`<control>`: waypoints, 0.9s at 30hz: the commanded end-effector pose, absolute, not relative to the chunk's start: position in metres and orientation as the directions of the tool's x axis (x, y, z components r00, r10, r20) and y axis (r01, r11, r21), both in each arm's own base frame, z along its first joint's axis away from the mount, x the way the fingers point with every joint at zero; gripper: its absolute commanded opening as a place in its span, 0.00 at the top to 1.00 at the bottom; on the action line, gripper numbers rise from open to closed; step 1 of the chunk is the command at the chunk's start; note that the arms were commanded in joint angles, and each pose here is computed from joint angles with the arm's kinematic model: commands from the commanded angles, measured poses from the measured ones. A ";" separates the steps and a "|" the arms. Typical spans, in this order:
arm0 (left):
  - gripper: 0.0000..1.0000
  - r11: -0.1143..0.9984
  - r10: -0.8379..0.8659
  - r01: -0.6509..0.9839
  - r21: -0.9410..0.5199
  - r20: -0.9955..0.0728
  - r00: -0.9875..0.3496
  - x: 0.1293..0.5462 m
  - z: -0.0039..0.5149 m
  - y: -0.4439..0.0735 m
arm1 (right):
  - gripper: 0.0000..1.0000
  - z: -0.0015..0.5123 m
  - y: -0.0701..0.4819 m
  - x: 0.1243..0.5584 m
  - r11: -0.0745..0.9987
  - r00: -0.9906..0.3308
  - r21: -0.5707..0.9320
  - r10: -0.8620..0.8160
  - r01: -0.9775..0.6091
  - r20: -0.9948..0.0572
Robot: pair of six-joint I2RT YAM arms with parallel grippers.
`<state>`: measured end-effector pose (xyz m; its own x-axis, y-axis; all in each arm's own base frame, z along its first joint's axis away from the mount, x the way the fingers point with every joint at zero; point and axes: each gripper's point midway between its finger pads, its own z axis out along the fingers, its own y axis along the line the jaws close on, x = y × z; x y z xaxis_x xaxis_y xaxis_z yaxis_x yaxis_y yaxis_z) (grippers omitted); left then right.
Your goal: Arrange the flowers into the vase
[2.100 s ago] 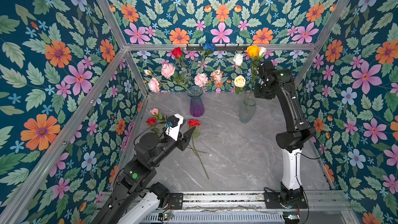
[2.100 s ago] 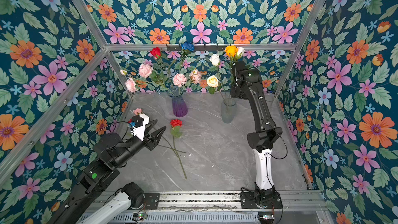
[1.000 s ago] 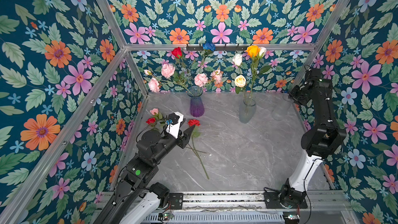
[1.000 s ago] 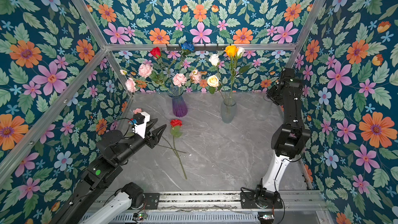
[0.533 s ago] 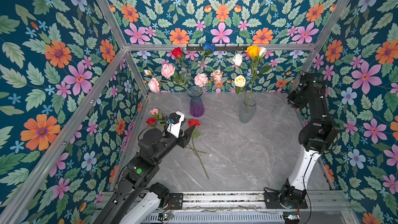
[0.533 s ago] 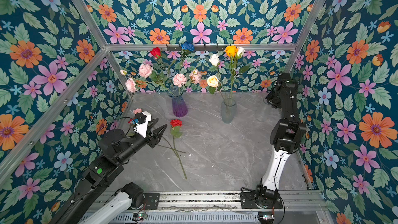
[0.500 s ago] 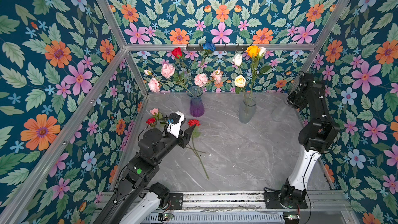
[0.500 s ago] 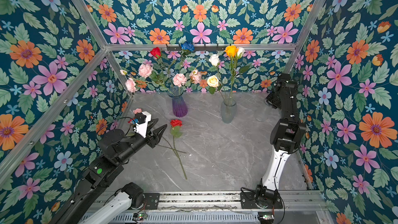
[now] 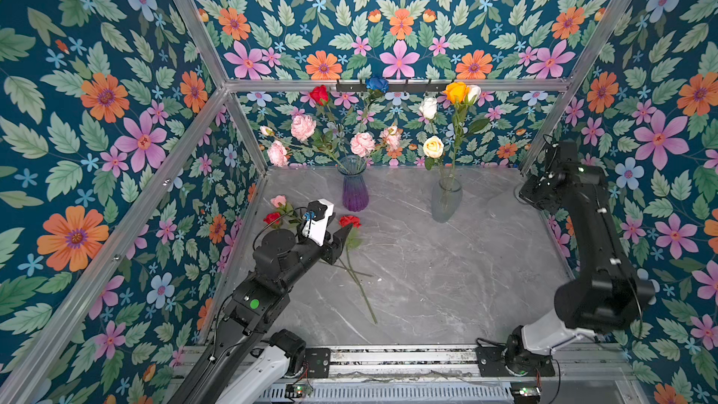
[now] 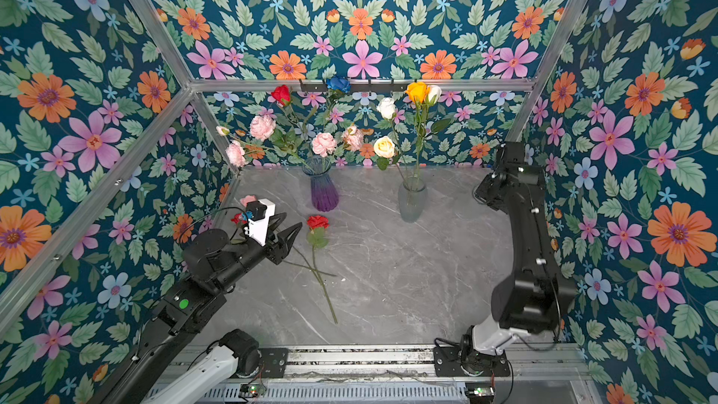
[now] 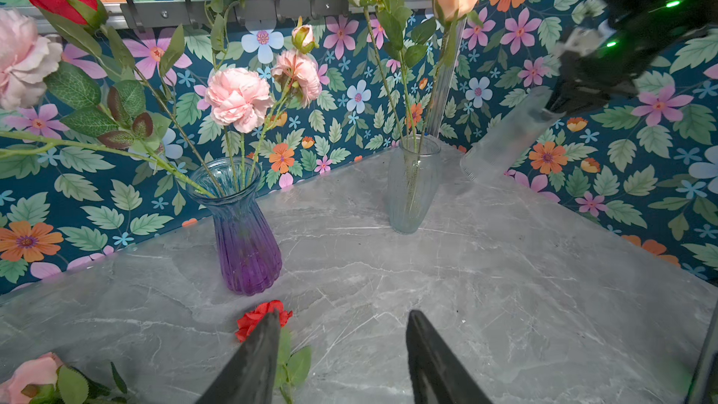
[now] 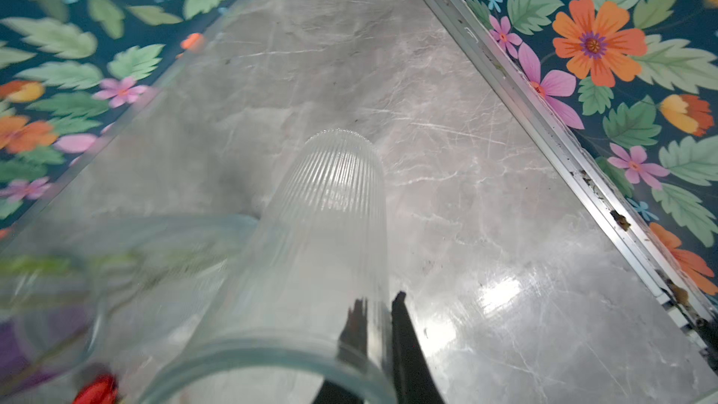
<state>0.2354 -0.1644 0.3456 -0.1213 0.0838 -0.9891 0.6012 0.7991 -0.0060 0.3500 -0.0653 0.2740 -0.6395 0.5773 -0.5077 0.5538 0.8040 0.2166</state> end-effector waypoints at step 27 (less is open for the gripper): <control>0.46 0.842 0.113 0.538 0.026 -0.985 -0.128 0.252 0.335 -0.156 | 1.00 0.195 0.156 0.234 0.973 -0.918 0.145 -0.110 -0.177 -0.381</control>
<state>0.2489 -0.1578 0.3317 -0.1477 0.1113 -0.9828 0.5507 0.8346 0.0117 0.2210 0.1444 0.1885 -0.9334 -0.1395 -0.3305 -0.1873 0.9752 0.1174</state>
